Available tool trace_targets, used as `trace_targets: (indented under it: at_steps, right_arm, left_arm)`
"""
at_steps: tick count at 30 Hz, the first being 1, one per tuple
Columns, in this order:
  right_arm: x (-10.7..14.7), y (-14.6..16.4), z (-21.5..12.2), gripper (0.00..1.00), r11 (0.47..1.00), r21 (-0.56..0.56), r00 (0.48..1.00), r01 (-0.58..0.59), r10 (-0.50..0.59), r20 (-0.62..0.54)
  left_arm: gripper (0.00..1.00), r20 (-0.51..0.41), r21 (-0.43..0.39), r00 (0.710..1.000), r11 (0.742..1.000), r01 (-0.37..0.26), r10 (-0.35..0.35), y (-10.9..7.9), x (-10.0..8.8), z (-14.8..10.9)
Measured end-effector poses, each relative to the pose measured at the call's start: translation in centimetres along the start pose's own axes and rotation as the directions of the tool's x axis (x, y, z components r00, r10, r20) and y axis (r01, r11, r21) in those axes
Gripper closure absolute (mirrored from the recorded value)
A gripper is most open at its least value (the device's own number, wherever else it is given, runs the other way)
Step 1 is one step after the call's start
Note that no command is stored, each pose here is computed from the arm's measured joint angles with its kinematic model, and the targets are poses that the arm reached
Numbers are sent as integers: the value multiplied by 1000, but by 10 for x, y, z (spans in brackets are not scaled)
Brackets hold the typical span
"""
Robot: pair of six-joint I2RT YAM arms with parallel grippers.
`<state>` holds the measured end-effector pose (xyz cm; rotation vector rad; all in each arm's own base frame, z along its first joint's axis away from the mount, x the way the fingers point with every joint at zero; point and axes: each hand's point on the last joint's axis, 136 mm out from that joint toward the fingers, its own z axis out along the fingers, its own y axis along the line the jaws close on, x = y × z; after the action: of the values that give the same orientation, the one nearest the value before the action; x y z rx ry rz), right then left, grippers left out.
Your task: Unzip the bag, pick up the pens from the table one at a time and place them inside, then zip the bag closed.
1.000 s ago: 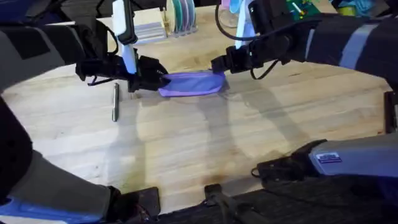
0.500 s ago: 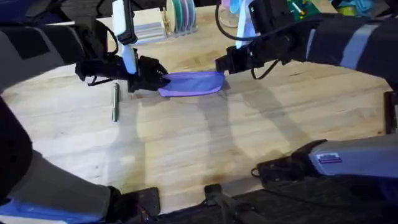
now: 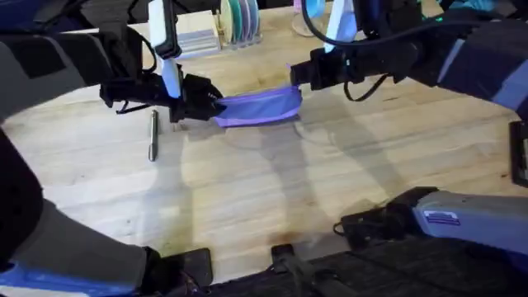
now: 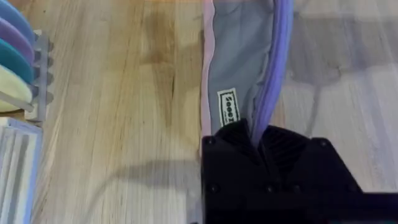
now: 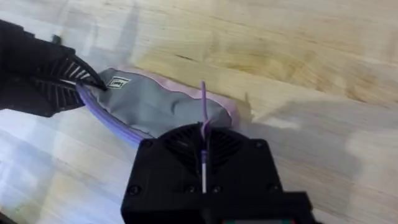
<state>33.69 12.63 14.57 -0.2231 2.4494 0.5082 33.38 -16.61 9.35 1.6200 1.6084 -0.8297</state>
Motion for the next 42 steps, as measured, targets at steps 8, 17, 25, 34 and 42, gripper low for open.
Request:
trace_targets:
  at_steps: [8, 17, 25, 34, 42]
  right_arm:
    - [-3, 2, -6, 971, 1000, -2, 1000, 9, -9, 20]
    - [-15, 11, -24, 970, 999, -16, 996, 30, -28, 84]
    - [-13, 22, -24, 970, 999, -35, 997, -6, 9, 81]
    - [-7, 70, 14, 970, 992, -101, 996, 74, -68, 56]
    - [-9, 101, 48, 970, 990, -107, 991, 97, -87, 98]
  left_arm:
    - [958, -1, -1, 1000, 1000, 0, 0, 0, 0, 0]
    - [958, 0, 0, 1000, 1000, -1, 1, 0, 0, 0]
    - [958, 0, 1, 1000, 1000, 0, 0, 0, 0, 0]
    - [958, -11, -5, 1000, 1000, 2, -2, 1, 3, -1]
    - [958, -17, -11, 1000, 1000, 6, -6, 2, 5, -3]
